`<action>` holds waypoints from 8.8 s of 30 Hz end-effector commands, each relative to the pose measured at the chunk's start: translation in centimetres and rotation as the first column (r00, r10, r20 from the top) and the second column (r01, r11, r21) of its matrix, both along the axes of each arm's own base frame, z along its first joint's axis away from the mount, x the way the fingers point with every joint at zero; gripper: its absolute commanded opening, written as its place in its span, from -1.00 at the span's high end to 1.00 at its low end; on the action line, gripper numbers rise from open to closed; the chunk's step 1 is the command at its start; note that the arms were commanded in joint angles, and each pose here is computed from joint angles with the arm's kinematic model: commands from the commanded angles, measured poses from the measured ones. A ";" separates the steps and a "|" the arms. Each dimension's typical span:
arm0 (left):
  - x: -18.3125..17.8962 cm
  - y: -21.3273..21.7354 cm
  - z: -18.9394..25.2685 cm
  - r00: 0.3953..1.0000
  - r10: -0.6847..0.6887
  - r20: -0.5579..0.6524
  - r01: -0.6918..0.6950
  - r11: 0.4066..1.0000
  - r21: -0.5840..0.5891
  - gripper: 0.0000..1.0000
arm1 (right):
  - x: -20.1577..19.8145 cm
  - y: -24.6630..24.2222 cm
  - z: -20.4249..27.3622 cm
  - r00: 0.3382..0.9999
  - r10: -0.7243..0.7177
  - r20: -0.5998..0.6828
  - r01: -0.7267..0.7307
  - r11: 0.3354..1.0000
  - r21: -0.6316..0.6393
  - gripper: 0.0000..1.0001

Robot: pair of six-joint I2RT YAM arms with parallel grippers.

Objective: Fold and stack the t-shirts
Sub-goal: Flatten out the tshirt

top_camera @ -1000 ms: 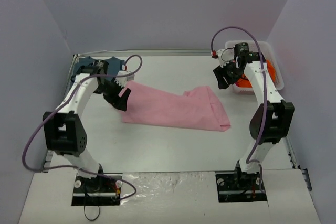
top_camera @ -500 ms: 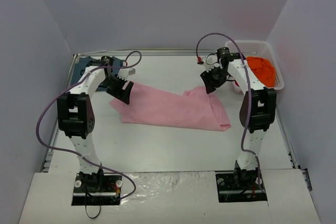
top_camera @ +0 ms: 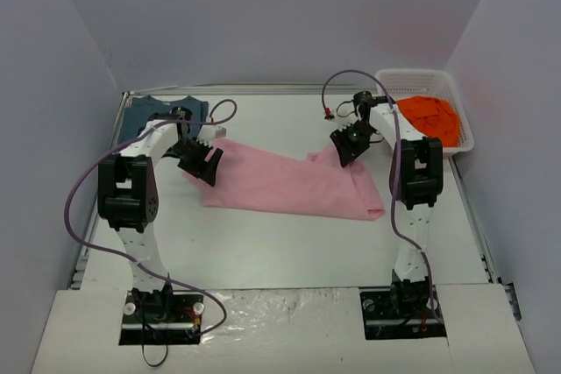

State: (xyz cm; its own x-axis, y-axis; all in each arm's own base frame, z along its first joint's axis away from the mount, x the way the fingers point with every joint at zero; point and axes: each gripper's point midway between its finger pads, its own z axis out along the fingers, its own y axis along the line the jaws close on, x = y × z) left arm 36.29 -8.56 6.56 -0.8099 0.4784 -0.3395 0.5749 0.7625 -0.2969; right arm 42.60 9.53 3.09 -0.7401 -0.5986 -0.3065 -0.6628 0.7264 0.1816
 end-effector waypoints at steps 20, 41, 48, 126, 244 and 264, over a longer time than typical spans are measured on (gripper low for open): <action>0.3 0.6 2.7 0.997 0.028 0.076 -0.028 1.000 -0.006 -0.33 | -0.2 0.5 14.0 0.963 -0.010 0.268 0.003 1.000 0.026 1.00; 5.0 -4.7 5.6 0.986 0.069 -0.154 -0.129 0.897 -0.422 -0.33 | -9.0 0.5 11.1 0.984 0.066 0.166 -0.080 0.994 0.079 1.00; 7.9 -7.3 6.8 0.965 0.054 -0.256 -0.200 0.785 -0.586 -0.26 | -8.7 0.8 9.4 0.990 0.053 0.131 -0.065 0.994 0.089 1.00; -20.7 -0.2 17.5 0.931 -0.257 0.260 0.334 0.887 -0.319 0.00 | -13.9 -4.4 22.6 0.824 -0.116 0.555 0.102 0.993 0.056 1.00; 0.1 4.0 17.8 0.827 -0.194 0.528 -0.145 0.834 0.533 0.95 | -0.7 -6.6 21.1 0.803 -0.253 0.540 0.238 0.966 0.100 1.00; -7.2 -1.8 18.2 0.846 -0.251 0.472 0.162 0.962 0.220 0.95 | -9.0 -4.7 21.2 0.866 -0.153 0.475 0.101 0.986 0.132 1.00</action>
